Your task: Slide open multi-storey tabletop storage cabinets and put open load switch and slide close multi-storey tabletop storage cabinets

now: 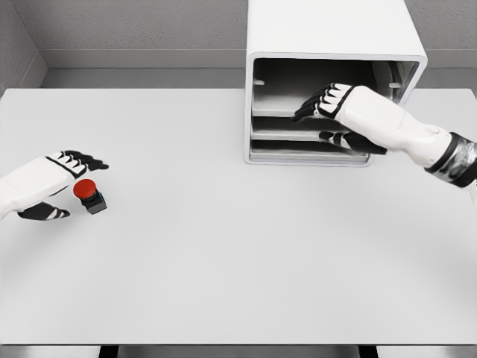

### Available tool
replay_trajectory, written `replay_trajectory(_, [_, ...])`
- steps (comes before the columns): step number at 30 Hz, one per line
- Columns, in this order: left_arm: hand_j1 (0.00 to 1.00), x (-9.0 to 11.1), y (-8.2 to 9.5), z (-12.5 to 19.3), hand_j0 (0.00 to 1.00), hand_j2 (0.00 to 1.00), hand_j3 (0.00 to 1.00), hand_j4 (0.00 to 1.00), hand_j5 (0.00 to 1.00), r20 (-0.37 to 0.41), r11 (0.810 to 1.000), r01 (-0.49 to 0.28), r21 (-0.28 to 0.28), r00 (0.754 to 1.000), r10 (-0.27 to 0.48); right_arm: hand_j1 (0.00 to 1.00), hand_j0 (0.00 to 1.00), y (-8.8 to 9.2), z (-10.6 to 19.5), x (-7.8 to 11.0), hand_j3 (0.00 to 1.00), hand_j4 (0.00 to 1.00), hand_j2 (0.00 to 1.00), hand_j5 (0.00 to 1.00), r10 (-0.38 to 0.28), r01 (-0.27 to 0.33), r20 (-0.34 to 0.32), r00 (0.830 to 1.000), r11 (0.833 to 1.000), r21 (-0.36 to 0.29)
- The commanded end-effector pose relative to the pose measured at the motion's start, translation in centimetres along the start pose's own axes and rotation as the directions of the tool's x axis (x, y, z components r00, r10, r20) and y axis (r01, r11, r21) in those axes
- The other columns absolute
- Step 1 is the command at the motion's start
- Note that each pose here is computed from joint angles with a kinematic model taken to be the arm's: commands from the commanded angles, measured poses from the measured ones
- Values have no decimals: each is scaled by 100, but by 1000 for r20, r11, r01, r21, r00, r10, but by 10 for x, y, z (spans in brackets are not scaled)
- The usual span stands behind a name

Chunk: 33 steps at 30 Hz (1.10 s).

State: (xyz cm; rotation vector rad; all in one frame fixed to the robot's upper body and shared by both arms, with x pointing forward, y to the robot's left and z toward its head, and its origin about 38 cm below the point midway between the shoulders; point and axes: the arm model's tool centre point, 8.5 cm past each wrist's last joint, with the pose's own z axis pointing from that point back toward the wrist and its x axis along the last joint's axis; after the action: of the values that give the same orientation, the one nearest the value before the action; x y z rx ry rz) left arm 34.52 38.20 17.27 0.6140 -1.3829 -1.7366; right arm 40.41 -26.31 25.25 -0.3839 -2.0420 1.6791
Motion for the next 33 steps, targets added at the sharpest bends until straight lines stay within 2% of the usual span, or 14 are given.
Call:
replay_trajectory(1, [91,-5,-5,0,91,91,91,91,91,-17,1000,-7,-15,1000,7,70,70,23,-4,-10,70,70,70,70,-57,58,-28,998,998,20])
replay_trajectory(3, [83,-6,-4,-1,83,83,83,83,83,-25,1000,4,-22,1000,-5,70,70,24,-9,-16,70,70,70,70,-62,63,-38,997,998,18])
replay_trajectory(14, [82,-3,-5,-11,82,82,82,82,82,-12,999,12,-32,1000,-13,70,70,37,-23,-33,70,70,70,70,-94,96,-77,993,995,11])
replay_trajectory(22, [82,1,-10,-15,82,82,82,82,82,5,999,13,-48,1000,-13,70,70,37,-35,-48,70,70,70,70,-102,103,-105,989,995,8])
replay_trajectory(26, [82,0,-13,-16,82,82,82,82,82,-1,998,15,-61,1000,-15,70,70,45,-36,-55,70,70,70,70,-114,118,-128,985,993,18])
replay_trajectory(27, [79,1,-14,-16,79,79,79,79,79,1,998,15,-62,1000,-15,70,70,45,-38,-56,70,70,70,70,-114,117,-129,985,993,17])
replay_trajectory(31, [79,2,-15,-18,79,79,79,79,79,6,998,13,-65,1000,-13,71,71,53,-39,-58,71,71,71,71,-118,124,-138,983,992,33])
replay_trajectory(33, [73,2,-15,-18,73,73,73,73,73,5,998,15,-66,1000,-14,71,71,55,-38,-57,71,71,71,71,-115,122,-138,984,992,44])
